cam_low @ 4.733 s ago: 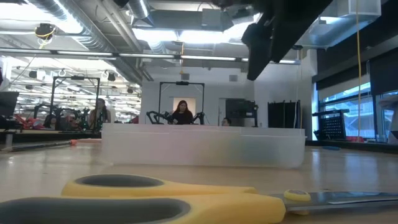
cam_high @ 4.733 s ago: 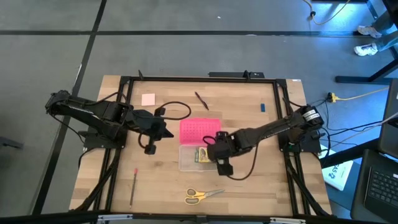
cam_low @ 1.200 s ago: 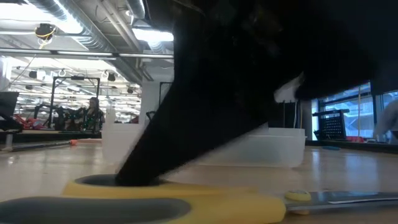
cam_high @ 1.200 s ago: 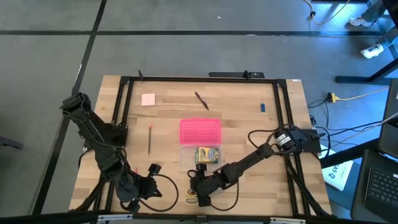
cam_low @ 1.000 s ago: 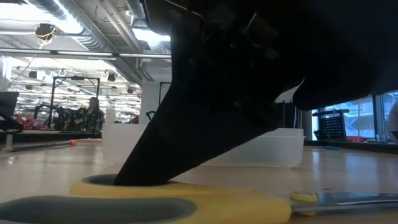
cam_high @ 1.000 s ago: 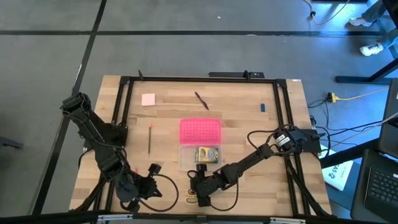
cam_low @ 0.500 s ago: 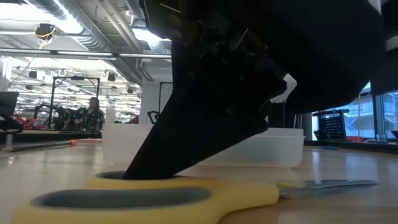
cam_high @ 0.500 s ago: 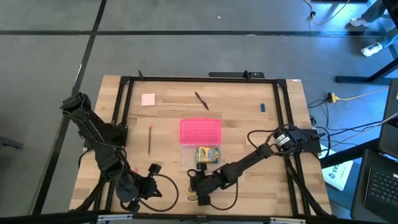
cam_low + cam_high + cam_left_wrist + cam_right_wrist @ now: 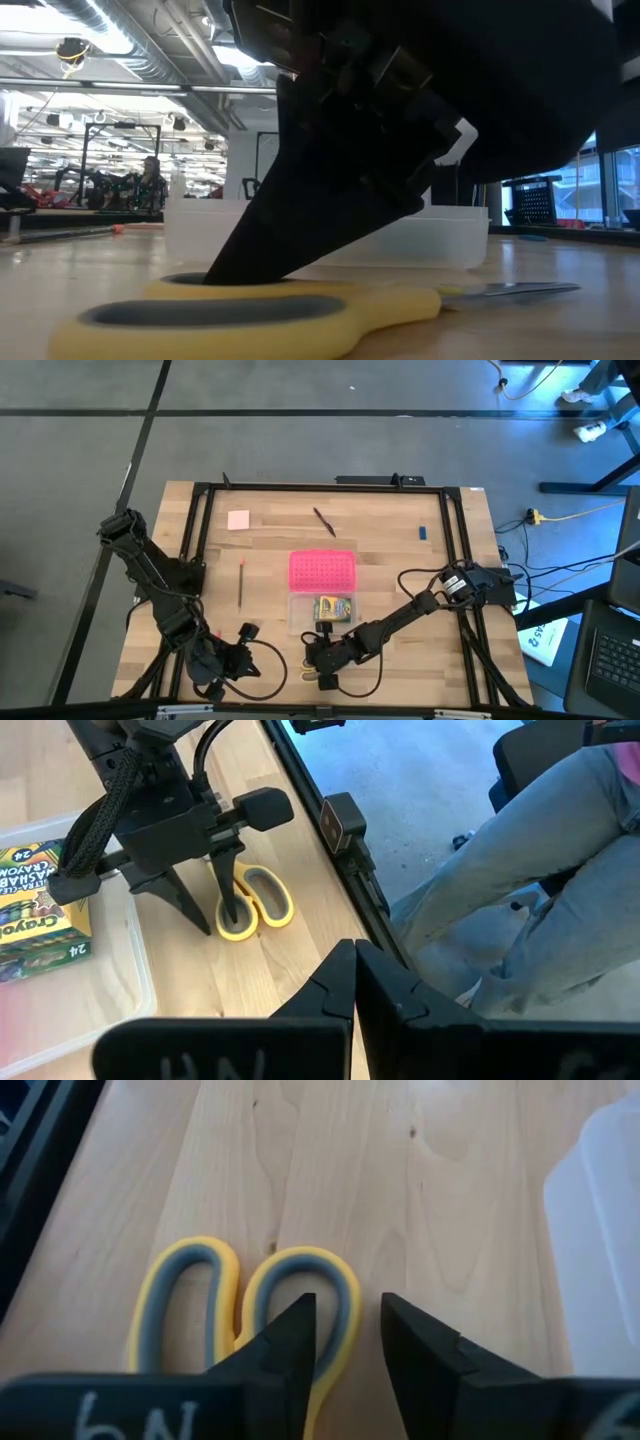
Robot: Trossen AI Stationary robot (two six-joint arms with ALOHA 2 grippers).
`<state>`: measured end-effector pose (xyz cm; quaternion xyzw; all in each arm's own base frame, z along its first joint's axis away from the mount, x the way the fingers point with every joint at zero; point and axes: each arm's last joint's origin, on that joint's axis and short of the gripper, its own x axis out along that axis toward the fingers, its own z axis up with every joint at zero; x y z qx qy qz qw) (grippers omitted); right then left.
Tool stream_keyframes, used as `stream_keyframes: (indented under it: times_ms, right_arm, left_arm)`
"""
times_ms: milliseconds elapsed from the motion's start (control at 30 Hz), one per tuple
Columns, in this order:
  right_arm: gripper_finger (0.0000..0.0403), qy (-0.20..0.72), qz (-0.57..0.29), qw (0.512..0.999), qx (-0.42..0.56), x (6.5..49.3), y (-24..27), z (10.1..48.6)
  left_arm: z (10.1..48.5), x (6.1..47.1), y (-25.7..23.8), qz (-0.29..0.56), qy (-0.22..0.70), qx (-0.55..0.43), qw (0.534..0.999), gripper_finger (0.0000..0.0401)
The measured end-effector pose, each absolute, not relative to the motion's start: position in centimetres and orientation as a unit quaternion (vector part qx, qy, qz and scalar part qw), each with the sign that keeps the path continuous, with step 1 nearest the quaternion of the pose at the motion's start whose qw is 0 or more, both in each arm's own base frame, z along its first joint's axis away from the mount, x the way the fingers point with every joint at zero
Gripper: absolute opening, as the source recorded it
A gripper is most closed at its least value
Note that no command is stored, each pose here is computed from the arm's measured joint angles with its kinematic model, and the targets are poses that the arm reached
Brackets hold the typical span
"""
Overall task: Pack school essentials
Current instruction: Put the yellow scissors into the pink supply box
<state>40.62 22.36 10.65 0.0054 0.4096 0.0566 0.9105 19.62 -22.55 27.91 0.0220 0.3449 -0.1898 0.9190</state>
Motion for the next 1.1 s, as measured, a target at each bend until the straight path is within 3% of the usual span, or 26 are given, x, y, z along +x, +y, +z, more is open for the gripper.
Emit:
stream_keyframes:
  times_ms: [533, 1100]
  right_arm:
    - [0.005, 0.413, 0.062, 0.908, 0.013, 40.6, 22.39, 10.61]
    - [0.0041, 0.416, 0.058, 0.907, 0.023, 40.84, 22.56, 11.08]
  left_arm:
    - [27.91, 19.62, -22.55, -0.19, 0.345, 0.022, 0.919, 0.0]
    - [27.91, 19.62, -22.55, -0.19, 0.345, 0.022, 0.919, 0.0]
